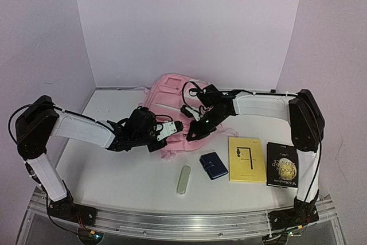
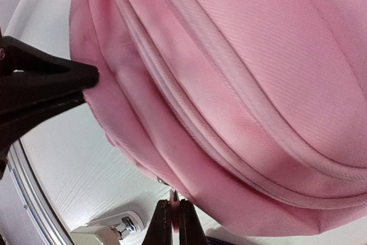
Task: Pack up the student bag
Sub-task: Zip the student bag at the center of the board.
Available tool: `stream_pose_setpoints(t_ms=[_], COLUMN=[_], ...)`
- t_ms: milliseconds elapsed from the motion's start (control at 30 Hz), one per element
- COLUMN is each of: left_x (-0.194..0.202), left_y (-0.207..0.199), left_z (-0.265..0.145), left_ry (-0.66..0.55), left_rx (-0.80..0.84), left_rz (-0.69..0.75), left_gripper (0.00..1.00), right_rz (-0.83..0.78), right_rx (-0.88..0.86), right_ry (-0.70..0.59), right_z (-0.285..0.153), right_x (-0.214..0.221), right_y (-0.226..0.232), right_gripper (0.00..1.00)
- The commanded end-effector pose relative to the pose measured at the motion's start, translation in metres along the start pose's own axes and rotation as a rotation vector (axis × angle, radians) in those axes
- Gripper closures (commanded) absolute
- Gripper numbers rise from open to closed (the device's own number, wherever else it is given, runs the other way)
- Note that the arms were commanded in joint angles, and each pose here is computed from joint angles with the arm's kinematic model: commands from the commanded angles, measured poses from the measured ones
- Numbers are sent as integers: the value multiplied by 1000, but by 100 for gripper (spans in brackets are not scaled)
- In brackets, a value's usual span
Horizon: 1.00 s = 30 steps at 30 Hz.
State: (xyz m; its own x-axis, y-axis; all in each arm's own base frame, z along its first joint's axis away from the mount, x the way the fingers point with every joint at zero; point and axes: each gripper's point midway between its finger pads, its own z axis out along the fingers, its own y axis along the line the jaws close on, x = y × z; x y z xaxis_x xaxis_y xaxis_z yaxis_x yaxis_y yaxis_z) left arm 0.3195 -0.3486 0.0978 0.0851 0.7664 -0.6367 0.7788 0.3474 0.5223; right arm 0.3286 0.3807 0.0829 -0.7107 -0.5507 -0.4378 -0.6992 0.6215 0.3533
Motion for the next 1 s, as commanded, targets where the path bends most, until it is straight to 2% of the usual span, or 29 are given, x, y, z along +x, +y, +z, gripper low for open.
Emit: stream_pose_setpoints(t_ms=[0, 567, 833, 967], left_x=[16, 25, 32, 32], left_y=[38, 59, 55, 51], left_z=[-23, -53, -61, -66], left_ry=[42, 27, 34, 27], left_rx=[-123, -188, -176, -158], left_rz=[-61, -144, -165, -177], left_gripper=[100, 100, 100, 100], right_rz=[27, 88, 119, 147], right_rx=[96, 257, 357, 318], right_ry=[-27, -8, -9, -15], right_z=[-34, -46, -48, -45], right_x=[-1, 10, 5, 4], right_y=[-32, -125, -177, -181], right_gripper=[100, 100, 100, 100])
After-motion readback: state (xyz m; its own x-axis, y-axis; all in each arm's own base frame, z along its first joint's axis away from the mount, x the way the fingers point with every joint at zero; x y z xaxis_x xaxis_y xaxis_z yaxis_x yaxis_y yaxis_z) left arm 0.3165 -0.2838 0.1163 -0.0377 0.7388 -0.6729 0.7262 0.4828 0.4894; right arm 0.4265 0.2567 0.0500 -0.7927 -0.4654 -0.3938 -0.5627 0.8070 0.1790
